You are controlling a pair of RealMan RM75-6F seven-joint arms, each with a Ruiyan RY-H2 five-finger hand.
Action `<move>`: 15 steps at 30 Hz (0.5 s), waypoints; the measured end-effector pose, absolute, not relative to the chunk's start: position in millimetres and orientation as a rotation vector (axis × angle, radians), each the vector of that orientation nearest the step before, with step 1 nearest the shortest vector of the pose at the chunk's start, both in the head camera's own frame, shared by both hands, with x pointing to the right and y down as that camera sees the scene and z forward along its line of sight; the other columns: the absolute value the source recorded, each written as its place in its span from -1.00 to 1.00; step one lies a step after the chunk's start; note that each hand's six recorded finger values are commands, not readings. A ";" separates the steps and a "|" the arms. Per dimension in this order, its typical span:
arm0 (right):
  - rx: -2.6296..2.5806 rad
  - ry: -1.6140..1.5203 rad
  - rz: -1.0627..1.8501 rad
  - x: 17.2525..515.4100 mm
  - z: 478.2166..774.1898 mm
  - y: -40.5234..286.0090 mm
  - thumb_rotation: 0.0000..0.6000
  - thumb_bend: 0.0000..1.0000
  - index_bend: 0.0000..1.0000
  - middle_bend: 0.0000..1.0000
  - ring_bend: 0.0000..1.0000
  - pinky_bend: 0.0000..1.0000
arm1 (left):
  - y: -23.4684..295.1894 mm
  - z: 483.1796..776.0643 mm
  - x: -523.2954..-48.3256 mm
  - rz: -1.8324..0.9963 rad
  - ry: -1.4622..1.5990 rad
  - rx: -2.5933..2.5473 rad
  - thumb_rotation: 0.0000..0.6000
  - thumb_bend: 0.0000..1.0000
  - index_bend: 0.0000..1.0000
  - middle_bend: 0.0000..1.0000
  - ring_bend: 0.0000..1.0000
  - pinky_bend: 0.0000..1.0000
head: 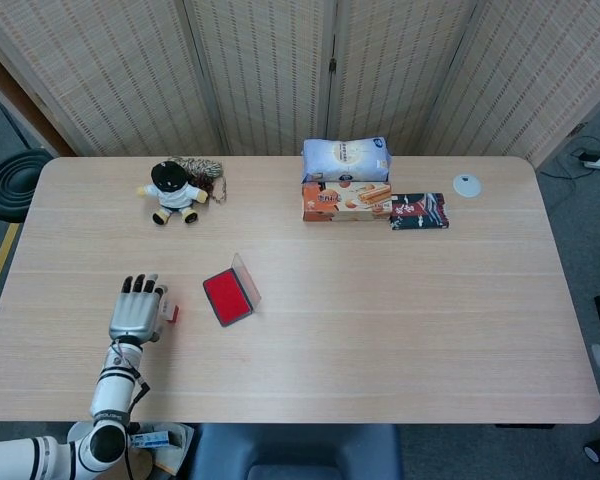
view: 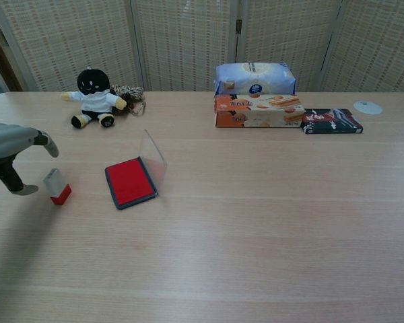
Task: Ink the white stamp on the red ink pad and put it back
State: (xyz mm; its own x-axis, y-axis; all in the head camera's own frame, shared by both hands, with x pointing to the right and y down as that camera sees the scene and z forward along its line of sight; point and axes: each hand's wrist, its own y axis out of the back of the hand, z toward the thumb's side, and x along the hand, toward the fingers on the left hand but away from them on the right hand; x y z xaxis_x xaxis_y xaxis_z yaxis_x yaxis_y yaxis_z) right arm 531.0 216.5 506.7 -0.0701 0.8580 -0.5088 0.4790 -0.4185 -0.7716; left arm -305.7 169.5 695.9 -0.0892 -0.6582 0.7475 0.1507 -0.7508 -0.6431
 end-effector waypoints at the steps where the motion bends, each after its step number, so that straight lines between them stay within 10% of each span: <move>1: -1.860 -1.440 1.482 532.0 505.8 216.7 1.00 -0.27 -0.96 -1.00 -1.00 -1.00 | 169.8 696.7 -303.5 -1.894 0.550 -1.634 1.00 -0.41 -0.60 -1.00 -1.00 -1.00; 15: -1.881 -1.433 1.460 531.3 502.6 218.5 1.00 -0.27 -0.96 -1.00 -1.00 -1.00 | 166.6 712.8 -301.6 -1.923 0.504 -1.630 1.00 -0.41 -0.48 -1.00 -1.00 -1.00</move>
